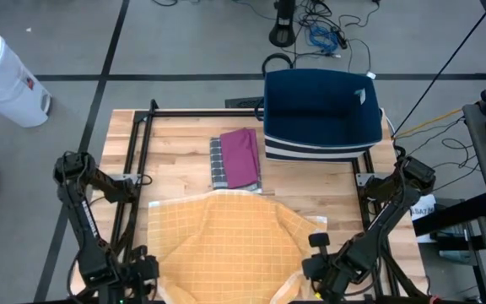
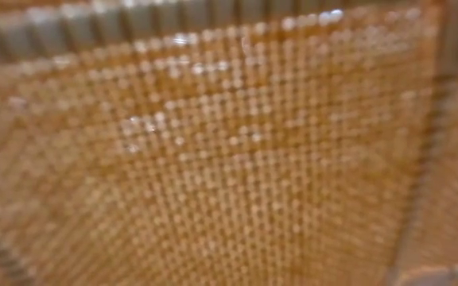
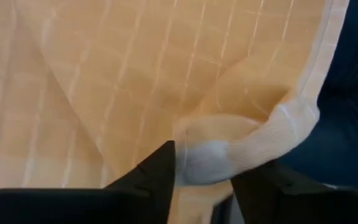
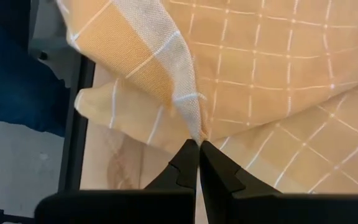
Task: Fold towel
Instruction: Fold the orange checkered towel
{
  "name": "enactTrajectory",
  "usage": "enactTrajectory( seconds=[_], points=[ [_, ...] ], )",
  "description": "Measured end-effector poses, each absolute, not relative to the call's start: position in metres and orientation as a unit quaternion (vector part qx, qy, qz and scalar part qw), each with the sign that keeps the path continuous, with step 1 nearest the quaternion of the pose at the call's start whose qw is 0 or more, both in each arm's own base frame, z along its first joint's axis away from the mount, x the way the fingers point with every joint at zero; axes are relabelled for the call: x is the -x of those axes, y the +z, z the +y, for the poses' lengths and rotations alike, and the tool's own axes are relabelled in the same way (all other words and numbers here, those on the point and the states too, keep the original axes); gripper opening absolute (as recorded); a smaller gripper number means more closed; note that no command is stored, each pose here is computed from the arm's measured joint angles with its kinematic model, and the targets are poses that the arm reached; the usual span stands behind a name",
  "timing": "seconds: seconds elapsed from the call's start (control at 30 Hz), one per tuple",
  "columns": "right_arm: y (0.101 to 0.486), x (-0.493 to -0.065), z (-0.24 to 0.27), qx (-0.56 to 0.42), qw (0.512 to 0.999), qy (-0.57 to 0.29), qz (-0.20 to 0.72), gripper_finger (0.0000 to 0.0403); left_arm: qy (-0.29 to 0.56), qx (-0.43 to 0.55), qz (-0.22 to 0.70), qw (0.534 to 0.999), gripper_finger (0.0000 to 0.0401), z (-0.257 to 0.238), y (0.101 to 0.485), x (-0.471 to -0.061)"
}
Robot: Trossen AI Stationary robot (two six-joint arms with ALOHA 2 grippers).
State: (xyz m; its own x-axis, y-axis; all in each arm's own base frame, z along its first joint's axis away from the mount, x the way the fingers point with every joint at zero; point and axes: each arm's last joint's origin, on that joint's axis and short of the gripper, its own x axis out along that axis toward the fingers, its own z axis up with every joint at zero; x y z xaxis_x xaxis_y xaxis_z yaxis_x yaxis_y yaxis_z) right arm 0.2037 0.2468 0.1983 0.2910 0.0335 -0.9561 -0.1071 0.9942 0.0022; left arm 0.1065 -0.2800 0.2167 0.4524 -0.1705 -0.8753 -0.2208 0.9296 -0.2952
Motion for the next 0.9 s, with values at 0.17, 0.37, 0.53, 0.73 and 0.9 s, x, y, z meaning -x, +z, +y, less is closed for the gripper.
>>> enactTrajectory(
  seconds=[0.17, 0.37, 0.53, 0.73, 0.9],
  points=[
    [0.198, -0.202, 0.244, 0.03, 0.796, 0.029, 0.604, 0.0, 0.017, 0.222, 0.561, 0.797, 0.0197, -0.285, 0.216, -0.094],
    [0.196, -0.194, 0.234, 0.028, 0.767, -0.032, 0.641, 0.0, 0.013, 0.237, 0.621, 0.747, 0.0215, -0.288, 0.215, -0.082],
    [0.196, -0.187, 0.227, 0.024, 0.734, -0.071, 0.675, 0.0, 0.025, 0.237, 0.665, 0.708, 0.0215, -0.287, 0.214, -0.077],
    [0.198, -0.177, 0.216, 0.047, 0.694, -0.133, 0.706, 0.0, 0.03, 0.227, 0.666, 0.71, 0.0215, -0.284, 0.213, -0.08],
    [0.205, -0.165, 0.199, 0.09, 0.65, -0.228, 0.719, 0.0, 0.06, 0.193, 0.645, 0.737, 0.0215, -0.274, 0.212, -0.087]
  ],
)
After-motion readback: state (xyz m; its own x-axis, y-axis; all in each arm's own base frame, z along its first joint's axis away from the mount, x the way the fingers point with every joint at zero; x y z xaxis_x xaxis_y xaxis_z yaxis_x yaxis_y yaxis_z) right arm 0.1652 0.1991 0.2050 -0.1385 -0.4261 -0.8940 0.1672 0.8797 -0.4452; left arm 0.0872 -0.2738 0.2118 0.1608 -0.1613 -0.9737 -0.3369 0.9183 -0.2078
